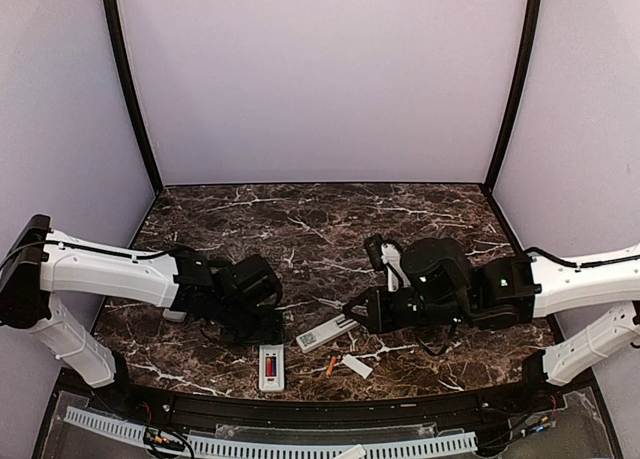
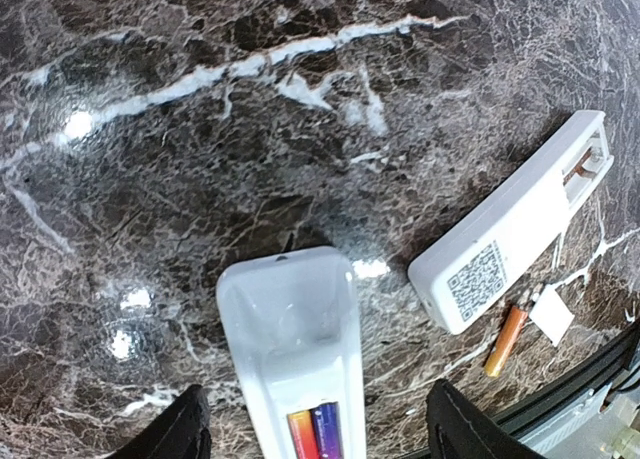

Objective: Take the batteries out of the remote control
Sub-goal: Adjust the remote control without the battery cover at the center of the board, then hold the remote control without the battery cover at the center of the board.

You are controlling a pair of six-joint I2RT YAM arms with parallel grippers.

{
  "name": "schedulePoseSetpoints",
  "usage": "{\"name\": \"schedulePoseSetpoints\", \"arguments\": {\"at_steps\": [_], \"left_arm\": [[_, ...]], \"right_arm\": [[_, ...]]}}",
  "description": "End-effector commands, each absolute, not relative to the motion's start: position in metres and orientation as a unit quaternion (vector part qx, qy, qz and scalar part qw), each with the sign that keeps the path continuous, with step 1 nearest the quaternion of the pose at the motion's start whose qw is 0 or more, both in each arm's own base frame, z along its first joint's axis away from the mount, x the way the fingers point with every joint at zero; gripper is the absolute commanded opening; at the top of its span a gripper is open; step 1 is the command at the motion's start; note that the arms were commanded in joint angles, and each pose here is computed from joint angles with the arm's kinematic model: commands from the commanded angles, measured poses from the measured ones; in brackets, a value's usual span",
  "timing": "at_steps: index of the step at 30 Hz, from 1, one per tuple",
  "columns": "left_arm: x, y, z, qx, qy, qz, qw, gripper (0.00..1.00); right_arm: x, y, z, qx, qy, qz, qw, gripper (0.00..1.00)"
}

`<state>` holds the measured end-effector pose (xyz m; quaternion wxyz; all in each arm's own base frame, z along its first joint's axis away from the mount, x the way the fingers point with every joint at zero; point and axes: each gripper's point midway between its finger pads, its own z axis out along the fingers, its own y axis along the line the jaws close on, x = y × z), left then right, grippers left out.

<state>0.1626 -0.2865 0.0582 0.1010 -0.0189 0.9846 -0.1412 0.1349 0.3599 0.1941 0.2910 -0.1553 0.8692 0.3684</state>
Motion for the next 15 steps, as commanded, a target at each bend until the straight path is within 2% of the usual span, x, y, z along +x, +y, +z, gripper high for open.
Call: {"name": "schedulePoseSetpoints", "arguments": {"at_steps": [1,8,15], "left_arm": [[0.160,-0.272,0.056,-0.021,0.983,-0.151,0.098,0.73],[0.166,-0.282,0.056,-0.013,0.973,-0.214,0.087,0.71],[0.176,-0.280,0.050,-0.007,0.971,-0.223,0.087,0.72]], "right_arm": [[0.111,0.361,0.185,-0.220,0.865,0.365,0.265,0.00],[0.089,0.394,0.166,-0.318,0.851,0.348,0.233,0.00],[0.088,0.417,0.154,-0.353,0.844,0.332,0.229,0.00]]}}
